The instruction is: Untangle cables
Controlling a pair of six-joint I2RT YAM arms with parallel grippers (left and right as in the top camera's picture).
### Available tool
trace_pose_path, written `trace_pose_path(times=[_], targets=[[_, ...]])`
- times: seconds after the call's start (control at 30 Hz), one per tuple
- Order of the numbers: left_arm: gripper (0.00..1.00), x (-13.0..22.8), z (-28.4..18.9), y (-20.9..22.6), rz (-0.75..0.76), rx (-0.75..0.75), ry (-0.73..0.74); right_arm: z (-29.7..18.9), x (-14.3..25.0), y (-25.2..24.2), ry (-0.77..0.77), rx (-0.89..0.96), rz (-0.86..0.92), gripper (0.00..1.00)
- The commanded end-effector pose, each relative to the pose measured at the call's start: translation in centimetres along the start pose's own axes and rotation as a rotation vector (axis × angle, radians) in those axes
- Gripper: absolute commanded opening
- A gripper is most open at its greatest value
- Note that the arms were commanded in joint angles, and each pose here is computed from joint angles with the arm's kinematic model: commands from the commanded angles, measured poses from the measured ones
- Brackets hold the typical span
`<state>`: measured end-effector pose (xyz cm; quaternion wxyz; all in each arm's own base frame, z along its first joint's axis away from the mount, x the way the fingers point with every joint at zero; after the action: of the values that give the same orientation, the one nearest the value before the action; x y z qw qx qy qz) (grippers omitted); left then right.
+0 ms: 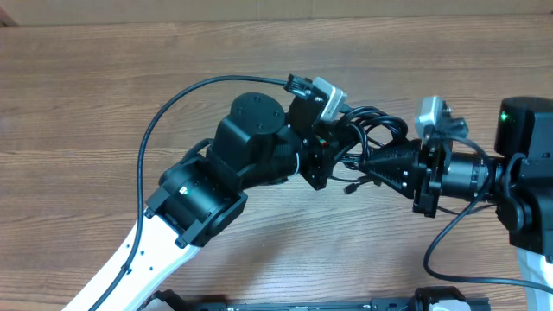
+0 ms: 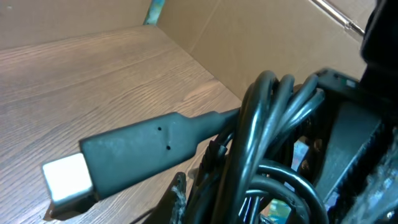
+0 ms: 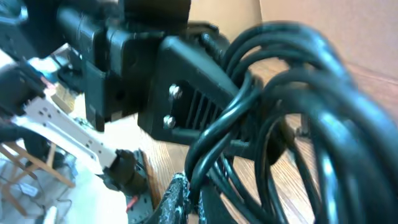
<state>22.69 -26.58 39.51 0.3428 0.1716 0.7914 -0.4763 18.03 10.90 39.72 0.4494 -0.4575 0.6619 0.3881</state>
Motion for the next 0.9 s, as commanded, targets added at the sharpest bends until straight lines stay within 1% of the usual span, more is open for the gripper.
trace_pose_path(times=[0.0,0.1,0.17,0.2,0.23,0.27,0.3,0.33,0.37,0.43,0.63,0.7,0.73,0.77,0.8,0.83,0.87], targets=[[0.04,-0.5,0.0,0.6,-0.001,-0.046,-0.040,-0.3,-0.3,1.5,-0.012,-0.035,-0.175,0.04],[0.04,-0.7,0.0,0.8,0.000,-0.072,-0.058,-0.3,-0.2,1.6,-0.008,-0.038,-0.174,0.04],[0.04,-0.7,0.0,0.9,0.031,-0.076,-0.059,-0.3,-0.2,1.5,-0.005,-0.035,-0.161,0.04],[0.04,-0.7,0.0,0.9,0.050,-0.078,-0.056,-0.3,-0.1,1.5,-0.002,-0.031,-0.138,0.15],[0.04,-0.6,0.0,1.0,0.071,-0.081,-0.053,-0.3,-0.1,1.4,0.003,-0.025,-0.113,0.34],[0.04,-0.6,0.0,1.0,0.102,-0.083,-0.048,-0.3,-0.1,1.3,0.007,-0.019,-0.084,0.59],[0.04,-0.6,0.0,1.0,0.115,-0.084,-0.046,-0.3,-0.1,1.3,0.006,-0.018,-0.072,0.62],[0.04,-0.5,0.0,0.9,0.123,-0.081,-0.041,-0.3,-0.1,1.3,0.006,-0.018,-0.064,0.70],[0.04,-0.4,0.0,0.8,0.123,-0.073,-0.035,-0.3,-0.1,1.3,0.006,-0.018,-0.064,0.72],[0.04,0.1,0.1,0.1,0.163,-0.001,0.007,-0.3,-0.5,1.0,-0.007,-0.007,-0.050,0.75],[0.04,0.8,0.0,-0.9,0.182,0.095,0.060,-0.3,-1.4,-0.1,-0.024,0.046,-0.002,0.76],[0.04,0.9,0.0,-1.1,0.185,0.111,0.068,-0.3,-1.4,-0.1,-0.025,0.046,-0.004,0.76],[0.04,0.9,0.0,-1.1,0.185,0.111,0.069,-0.3,-1.4,-0.1,-0.026,0.044,-0.004,0.70],[0.04,0.9,0.0,-1.1,0.184,0.111,0.069,-0.3,-1.4,0.0,-0.030,0.036,-0.003,0.58],[0.04,0.9,0.0,-1.0,0.183,0.107,0.067,-0.3,-1.6,0.2,-0.042,0.018,-0.003,0.31],[0.04,0.9,0.0,-1.0,0.183,0.107,0.067,-0.3,-1.7,0.4,-0.050,0.005,-0.004,0.15],[0.04,0.9,0.0,-1.0,0.183,0.106,0.066,-0.3,-1.7,0.5,-0.055,-0.004,-0.004,0.04]])
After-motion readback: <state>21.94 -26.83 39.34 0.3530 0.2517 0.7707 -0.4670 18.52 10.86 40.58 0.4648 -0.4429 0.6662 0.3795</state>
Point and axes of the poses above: each gripper's point midway between its finger pads, its own z axis out along the fingers, its own y axis along the line the jaws close on, x = y × z, the point moved 6 cm from there along -z, back along the fingers, and after that the axes turned 12 degrees about -z, right-handed, at the moved point
